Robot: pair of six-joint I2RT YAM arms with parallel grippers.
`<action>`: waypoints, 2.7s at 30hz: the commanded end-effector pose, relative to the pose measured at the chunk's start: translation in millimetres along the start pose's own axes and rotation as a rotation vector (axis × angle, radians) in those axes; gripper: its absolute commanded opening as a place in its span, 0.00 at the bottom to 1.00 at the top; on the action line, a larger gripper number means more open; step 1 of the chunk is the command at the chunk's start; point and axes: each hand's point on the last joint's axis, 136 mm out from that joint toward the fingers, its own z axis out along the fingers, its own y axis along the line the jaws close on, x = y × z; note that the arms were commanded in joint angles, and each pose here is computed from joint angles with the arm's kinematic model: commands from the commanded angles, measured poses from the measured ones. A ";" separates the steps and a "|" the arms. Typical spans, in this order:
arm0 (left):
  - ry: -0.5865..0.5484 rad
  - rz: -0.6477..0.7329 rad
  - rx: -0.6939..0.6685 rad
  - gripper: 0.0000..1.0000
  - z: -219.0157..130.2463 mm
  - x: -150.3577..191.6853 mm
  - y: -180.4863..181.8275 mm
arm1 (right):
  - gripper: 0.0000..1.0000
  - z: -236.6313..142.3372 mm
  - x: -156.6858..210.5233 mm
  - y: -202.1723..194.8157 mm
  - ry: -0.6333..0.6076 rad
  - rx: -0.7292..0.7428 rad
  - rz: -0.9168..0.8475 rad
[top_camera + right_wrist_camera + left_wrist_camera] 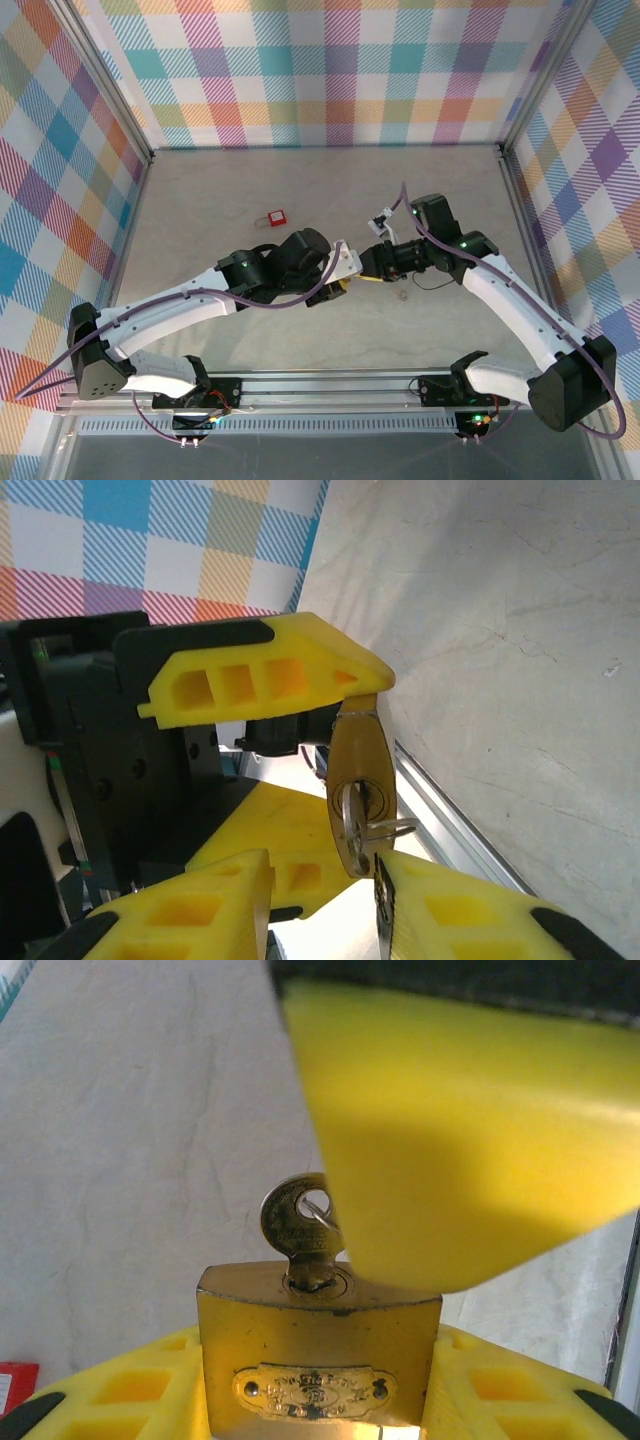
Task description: Unlock with the key
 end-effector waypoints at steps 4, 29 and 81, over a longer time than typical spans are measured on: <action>-0.063 0.033 -0.018 0.00 -10.6 -21.8 4.2 | 0.25 8.3 -4.6 -11.7 0.010 0.007 0.066; -0.027 0.338 -0.370 0.00 5.9 -10.4 6.9 | 0.00 25.9 -12.4 -25.8 0.065 -0.103 0.410; -0.370 -1.468 0.134 0.65 -0.4 17.6 75.4 | 0.00 -14.9 -49.9 3.3 -0.217 0.052 -0.136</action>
